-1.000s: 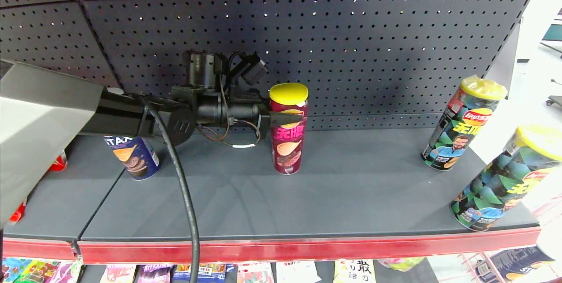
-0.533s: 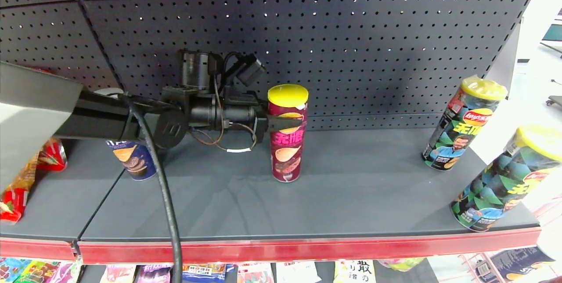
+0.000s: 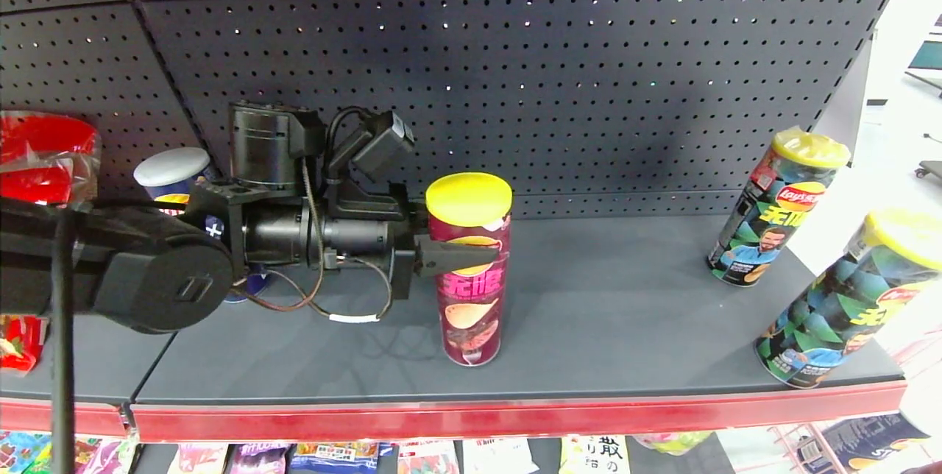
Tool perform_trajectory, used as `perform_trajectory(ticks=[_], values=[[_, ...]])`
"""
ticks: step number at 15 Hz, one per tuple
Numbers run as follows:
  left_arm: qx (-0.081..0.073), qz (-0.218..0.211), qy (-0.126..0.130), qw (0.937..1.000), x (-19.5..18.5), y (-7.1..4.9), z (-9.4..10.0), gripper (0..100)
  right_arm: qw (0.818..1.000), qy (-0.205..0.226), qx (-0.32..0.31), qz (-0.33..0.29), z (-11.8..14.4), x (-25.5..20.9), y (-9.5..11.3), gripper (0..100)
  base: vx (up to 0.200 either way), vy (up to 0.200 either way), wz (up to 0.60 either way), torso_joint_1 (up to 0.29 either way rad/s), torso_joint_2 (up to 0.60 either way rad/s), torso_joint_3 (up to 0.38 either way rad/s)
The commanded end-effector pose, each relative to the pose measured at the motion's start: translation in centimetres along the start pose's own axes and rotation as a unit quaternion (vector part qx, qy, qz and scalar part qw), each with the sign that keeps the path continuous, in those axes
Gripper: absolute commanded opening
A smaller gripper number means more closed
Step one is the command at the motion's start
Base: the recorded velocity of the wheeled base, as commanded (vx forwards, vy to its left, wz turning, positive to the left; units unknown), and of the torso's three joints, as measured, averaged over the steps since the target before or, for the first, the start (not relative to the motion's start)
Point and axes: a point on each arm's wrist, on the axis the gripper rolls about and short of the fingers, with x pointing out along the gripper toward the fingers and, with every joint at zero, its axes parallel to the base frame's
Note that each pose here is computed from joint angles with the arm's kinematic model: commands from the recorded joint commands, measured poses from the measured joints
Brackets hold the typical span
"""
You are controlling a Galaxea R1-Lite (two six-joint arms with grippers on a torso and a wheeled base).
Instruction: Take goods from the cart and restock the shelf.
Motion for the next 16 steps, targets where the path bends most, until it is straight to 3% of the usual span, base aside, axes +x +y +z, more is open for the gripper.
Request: perform_trajectory(ticks=[1,10,13,16], values=[[-0.004,-0.001,0.001,1.0000,0.2,0.1,-0.4,0,1.000,-0.001,0.000,0.000,0.1,0.0,0.0,0,0.000,0.000,0.00,0.000,0.00,0.000],[-0.006,-0.028,0.013,0.9995,2.1,-0.9,-1.4,0,1.000,-0.001,0.000,0.001,0.5,0.1,0.0,0,0.000,0.000,0.00,0.000,0.00,0.000],[0.010,-0.024,-0.001,0.9997,2.4,-0.6,-1.6,0,1.000,-0.001,0.000,0.001,0.5,0.1,0.0,0,0.000,0.000,0.00,0.000,0.00,0.000],[0.004,-0.024,0.002,0.9997,2.0,-1.0,-1.8,0,1.000,-0.001,0.000,0.001,0.5,0.1,0.0,0,0.000,0.000,0.00,0.000,0.00,0.000]])
